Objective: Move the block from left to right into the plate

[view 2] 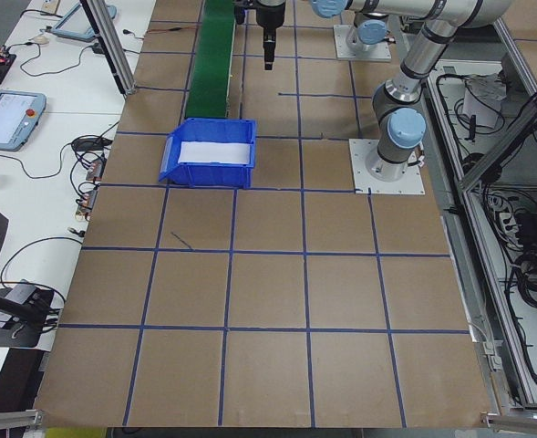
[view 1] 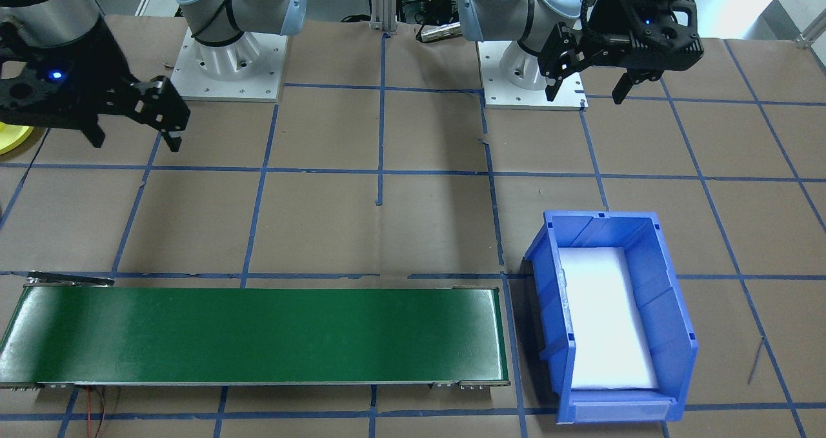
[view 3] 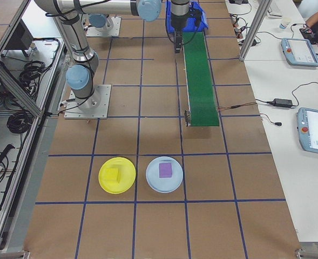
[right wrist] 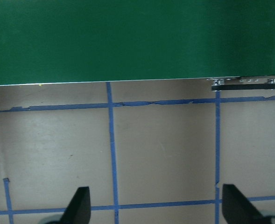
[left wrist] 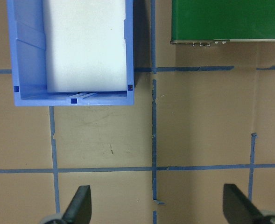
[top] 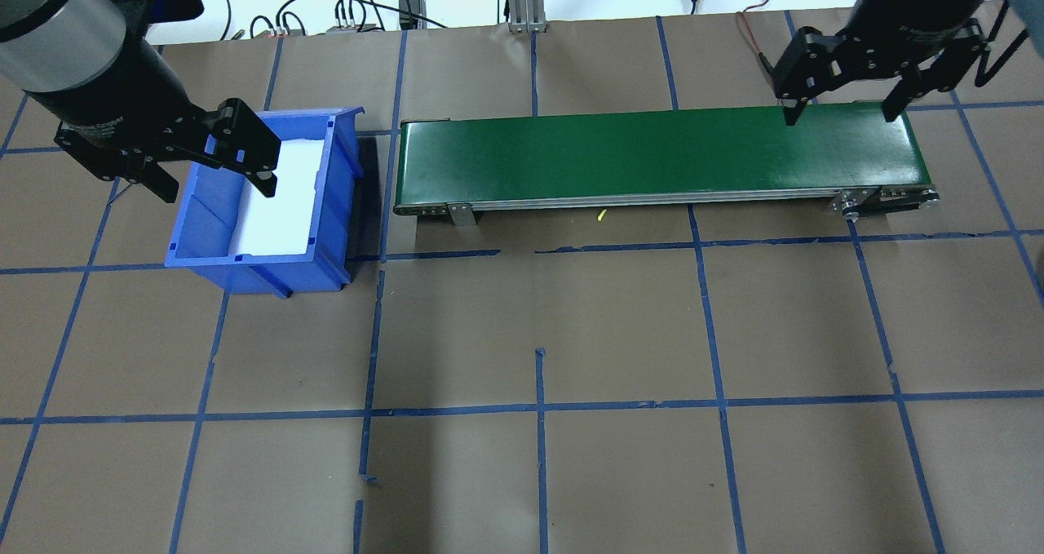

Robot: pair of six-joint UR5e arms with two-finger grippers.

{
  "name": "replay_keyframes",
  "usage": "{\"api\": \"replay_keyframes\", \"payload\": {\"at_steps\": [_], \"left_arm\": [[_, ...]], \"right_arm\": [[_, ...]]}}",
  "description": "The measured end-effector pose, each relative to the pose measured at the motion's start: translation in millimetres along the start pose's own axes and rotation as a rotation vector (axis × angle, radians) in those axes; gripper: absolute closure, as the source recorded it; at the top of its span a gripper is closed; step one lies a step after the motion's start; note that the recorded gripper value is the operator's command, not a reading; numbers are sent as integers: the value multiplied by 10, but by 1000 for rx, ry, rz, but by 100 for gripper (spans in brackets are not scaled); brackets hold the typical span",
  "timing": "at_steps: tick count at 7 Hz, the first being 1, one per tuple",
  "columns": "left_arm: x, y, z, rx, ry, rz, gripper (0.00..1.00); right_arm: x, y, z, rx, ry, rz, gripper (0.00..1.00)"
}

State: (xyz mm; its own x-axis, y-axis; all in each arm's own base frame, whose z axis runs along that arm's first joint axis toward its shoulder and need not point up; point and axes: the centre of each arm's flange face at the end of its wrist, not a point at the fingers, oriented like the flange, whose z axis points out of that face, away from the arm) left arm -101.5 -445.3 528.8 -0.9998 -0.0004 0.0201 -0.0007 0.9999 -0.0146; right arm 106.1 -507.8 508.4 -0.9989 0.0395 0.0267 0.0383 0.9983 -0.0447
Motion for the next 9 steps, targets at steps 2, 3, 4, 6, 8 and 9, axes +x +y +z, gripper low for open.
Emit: {"api": "replay_keyframes", "payload": {"at_steps": [2,3,4,6,8,9], "left_arm": [[0,1,-2,0,0,0,0],[0,2,-2,1,0,0,0],[0,1,-1,0,0,0,0],[8,1,1,0,0,1,0],[12,1,0,1,0,2,0],[13,1,0,1,0,2,0]], "right_arm": [[-540,129,-93,21,-6,20,0],[-688,170,-112,23,-6,31,0],[-729,186,-129,22,-7,47,0],[-705,203,-174,20,-6,62,0],[-698,251,-178,-27,-15,63,0],[-700,264,-181,-39,-19,64,0]]}}
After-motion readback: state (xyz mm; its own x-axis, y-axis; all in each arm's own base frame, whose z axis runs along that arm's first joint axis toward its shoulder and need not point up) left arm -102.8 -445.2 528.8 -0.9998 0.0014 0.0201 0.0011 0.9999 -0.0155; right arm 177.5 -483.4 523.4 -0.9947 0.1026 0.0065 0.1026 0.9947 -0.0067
